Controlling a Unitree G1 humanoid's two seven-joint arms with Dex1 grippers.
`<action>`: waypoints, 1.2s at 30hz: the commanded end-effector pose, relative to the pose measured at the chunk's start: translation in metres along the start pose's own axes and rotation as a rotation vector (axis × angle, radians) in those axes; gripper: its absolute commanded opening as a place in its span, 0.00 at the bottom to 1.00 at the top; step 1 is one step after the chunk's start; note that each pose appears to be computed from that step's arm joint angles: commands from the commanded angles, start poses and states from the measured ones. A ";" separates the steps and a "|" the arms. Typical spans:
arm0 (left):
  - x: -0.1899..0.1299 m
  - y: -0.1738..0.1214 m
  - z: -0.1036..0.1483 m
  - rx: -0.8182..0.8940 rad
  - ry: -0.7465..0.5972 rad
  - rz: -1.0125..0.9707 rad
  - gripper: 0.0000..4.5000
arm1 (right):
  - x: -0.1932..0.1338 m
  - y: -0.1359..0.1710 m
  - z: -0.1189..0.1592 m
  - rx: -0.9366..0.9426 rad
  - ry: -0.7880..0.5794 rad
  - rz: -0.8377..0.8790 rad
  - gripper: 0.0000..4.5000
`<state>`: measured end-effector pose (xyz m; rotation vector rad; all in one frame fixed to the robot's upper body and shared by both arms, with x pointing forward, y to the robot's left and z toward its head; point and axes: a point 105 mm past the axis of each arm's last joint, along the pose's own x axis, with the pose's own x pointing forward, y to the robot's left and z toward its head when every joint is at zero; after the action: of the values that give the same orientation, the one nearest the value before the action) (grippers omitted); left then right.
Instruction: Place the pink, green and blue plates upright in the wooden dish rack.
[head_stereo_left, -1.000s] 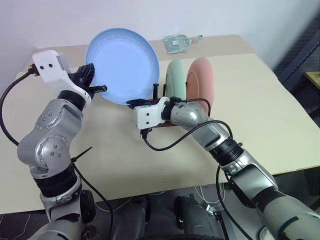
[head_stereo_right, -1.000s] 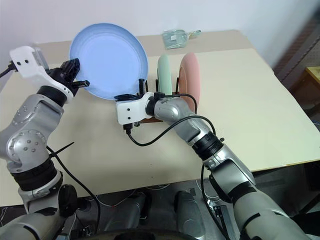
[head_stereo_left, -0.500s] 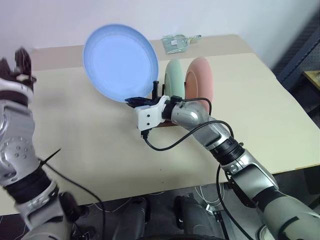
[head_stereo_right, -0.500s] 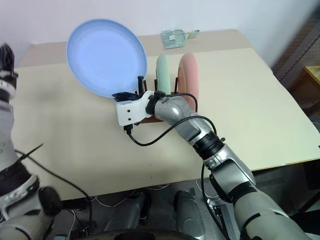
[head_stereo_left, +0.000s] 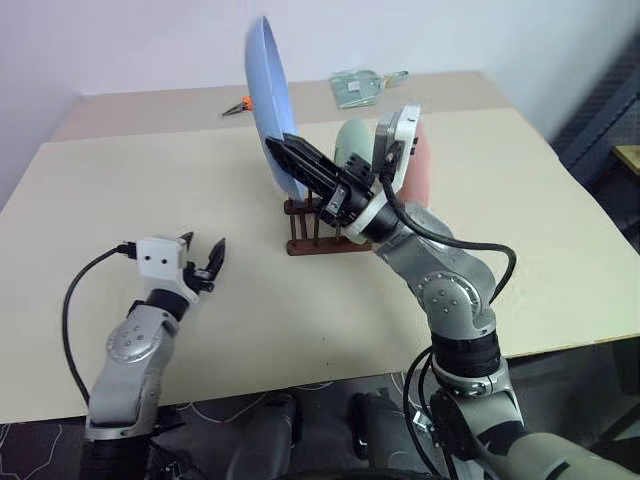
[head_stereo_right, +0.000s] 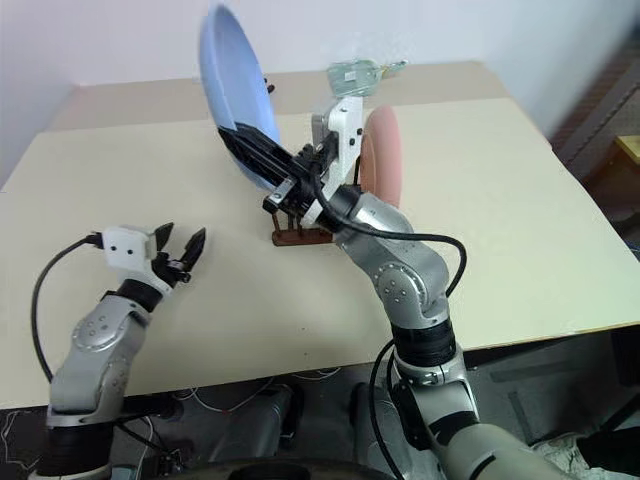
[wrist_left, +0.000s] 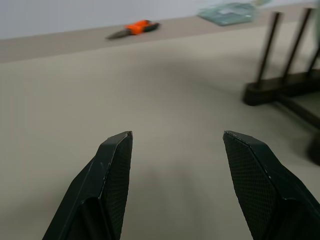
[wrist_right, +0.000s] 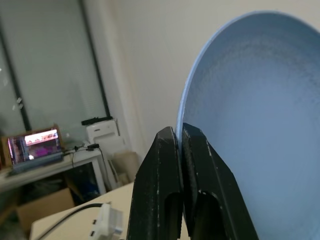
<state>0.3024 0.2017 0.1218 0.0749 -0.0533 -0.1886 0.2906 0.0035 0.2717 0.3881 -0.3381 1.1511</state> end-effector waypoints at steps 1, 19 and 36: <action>0.002 -0.015 0.013 0.037 -0.053 -0.068 0.65 | -0.001 0.012 0.008 0.047 -0.031 0.027 0.00; 0.003 -0.027 0.012 0.037 -0.051 -0.114 0.67 | -0.008 -0.037 -0.016 0.340 0.049 -0.191 0.20; 0.002 -0.048 0.009 0.032 -0.035 -0.208 0.67 | -0.020 -0.045 0.039 -0.568 0.223 -0.120 0.62</action>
<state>0.2976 0.1623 0.1128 0.0914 -0.0307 -0.3555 0.3312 -0.0364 0.2740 -0.1375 -0.3235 0.9340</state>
